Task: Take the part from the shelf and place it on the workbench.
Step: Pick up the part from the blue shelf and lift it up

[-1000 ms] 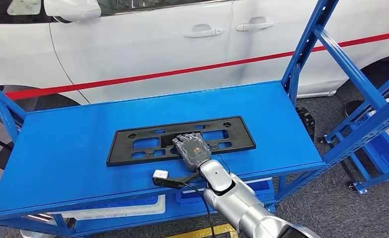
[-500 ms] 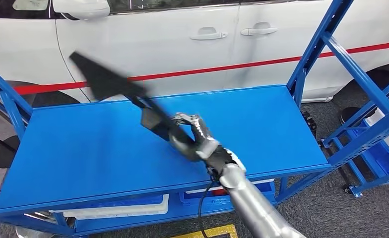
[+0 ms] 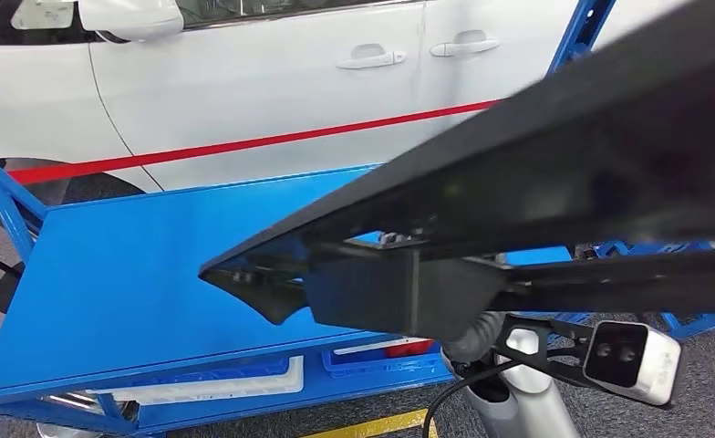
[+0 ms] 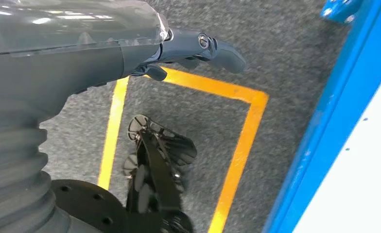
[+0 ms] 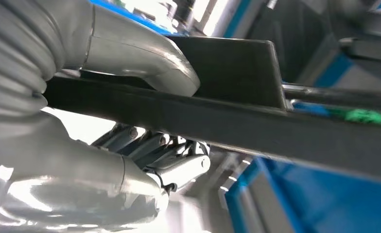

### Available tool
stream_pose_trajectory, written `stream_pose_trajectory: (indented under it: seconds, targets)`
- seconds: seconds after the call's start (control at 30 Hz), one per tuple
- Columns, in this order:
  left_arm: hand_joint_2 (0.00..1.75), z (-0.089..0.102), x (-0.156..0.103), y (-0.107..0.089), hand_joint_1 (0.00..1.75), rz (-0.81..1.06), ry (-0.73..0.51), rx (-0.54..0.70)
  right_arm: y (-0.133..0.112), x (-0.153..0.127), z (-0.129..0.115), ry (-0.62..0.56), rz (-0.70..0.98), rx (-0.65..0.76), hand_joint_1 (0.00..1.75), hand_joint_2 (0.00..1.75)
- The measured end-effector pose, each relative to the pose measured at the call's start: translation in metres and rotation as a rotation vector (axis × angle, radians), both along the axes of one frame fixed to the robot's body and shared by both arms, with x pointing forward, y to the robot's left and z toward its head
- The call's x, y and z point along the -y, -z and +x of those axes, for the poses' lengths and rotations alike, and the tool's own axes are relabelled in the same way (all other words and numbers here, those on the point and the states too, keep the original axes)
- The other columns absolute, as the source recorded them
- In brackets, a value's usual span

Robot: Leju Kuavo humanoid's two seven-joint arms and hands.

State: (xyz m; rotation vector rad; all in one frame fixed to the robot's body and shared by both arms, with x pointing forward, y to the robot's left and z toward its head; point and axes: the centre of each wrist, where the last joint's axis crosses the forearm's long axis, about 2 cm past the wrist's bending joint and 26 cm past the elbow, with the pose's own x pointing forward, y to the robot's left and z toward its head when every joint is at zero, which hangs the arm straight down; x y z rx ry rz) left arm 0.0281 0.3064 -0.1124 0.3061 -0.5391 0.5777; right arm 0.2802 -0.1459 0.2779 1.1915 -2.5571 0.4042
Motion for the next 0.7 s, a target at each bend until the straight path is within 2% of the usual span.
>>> stream_pose_trajectory:
  seconds: [0.27, 0.5, 0.7]
  targets:
    - [1.75, 0.008, 0.004, -0.001, 0.00, -0.037, 0.013, -0.010, 0.037, -0.023, -0.014, -0.079, -0.195, -0.084, 1.75, 1.75]
    - [1.75, 0.008, 0.012, -0.001, 0.00, -0.035, 0.009, -0.020, 0.074, -0.028, -0.018, -0.153, -0.322, -0.126, 1.75, 1.75]
    - [1.75, 0.008, 0.014, -0.001, 0.00, -0.037, 0.009, -0.023, 0.085, -0.029, -0.018, -0.171, -0.361, -0.146, 1.75, 1.75]
